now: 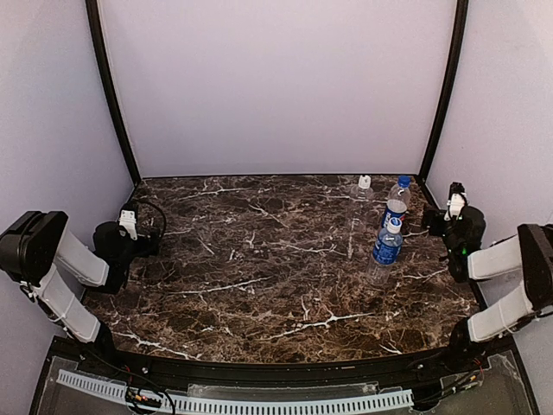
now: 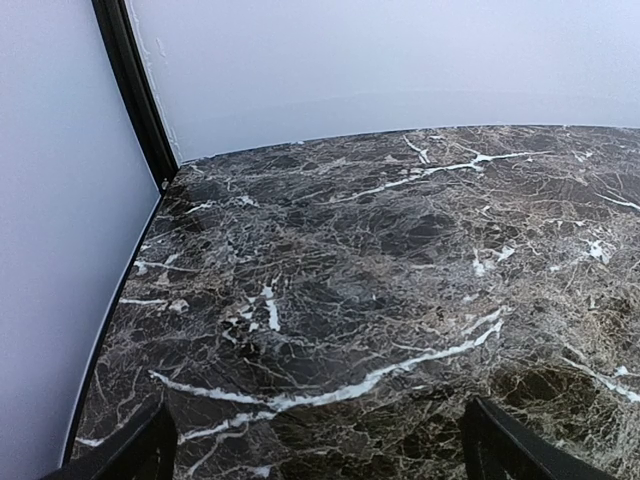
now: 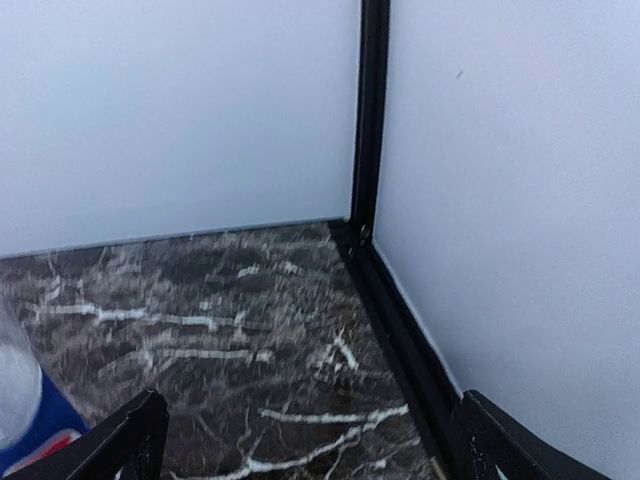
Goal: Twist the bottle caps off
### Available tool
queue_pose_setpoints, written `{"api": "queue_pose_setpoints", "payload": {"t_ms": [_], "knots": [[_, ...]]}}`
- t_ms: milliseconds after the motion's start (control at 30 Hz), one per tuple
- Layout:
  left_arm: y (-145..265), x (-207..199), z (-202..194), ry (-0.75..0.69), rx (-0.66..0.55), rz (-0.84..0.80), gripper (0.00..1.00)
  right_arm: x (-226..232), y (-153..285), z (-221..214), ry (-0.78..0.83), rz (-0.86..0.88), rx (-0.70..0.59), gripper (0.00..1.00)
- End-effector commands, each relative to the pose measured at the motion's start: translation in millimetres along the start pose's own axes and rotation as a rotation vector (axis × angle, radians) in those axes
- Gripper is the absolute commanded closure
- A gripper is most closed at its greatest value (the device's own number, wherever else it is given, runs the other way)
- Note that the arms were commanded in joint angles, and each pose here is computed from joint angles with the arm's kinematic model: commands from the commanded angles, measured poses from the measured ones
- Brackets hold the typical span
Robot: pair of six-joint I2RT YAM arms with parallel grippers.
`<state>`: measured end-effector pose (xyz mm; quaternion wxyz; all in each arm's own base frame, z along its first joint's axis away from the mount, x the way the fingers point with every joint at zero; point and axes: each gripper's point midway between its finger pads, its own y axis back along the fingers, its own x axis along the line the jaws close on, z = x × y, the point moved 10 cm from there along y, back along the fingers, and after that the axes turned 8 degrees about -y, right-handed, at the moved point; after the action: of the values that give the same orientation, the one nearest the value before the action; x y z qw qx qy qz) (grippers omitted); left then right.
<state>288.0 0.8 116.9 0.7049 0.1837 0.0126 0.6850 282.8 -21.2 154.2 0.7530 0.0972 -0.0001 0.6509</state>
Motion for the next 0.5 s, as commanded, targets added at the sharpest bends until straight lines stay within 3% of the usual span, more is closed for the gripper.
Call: {"api": "queue_pose_setpoints", "payload": {"t_ms": [0,67,167,200,233,267,300,467], "knots": [[0,1,8,-0.006,-0.037,0.005,0.00,-5,10,69,-0.097,-0.150,-0.102,0.01],[0,1,8,-0.009,-0.037,0.003,0.00,1,18,95,-0.120,-0.092,-0.135,0.01],[-2,3,16,-0.002,-0.050,0.012,0.00,14,31,124,-0.145,0.049,-0.081,0.01],[-3,4,17,0.005,0.014,0.012,0.00,20,39,134,-0.146,0.123,-0.067,0.02],[-18,15,45,0.025,0.013,0.062,0.00,26,46,142,-0.149,0.185,-0.057,0.01],[-23,16,44,0.024,0.159,0.052,0.00,30,52,147,-0.160,0.232,-0.030,0.01],[-33,25,71,0.000,0.206,0.064,0.00,33,58,156,-0.174,0.274,-0.014,0.02],[-31,34,151,-0.124,0.270,-0.112,0.00,59,91,200,-0.193,0.540,0.123,0.18]]}}
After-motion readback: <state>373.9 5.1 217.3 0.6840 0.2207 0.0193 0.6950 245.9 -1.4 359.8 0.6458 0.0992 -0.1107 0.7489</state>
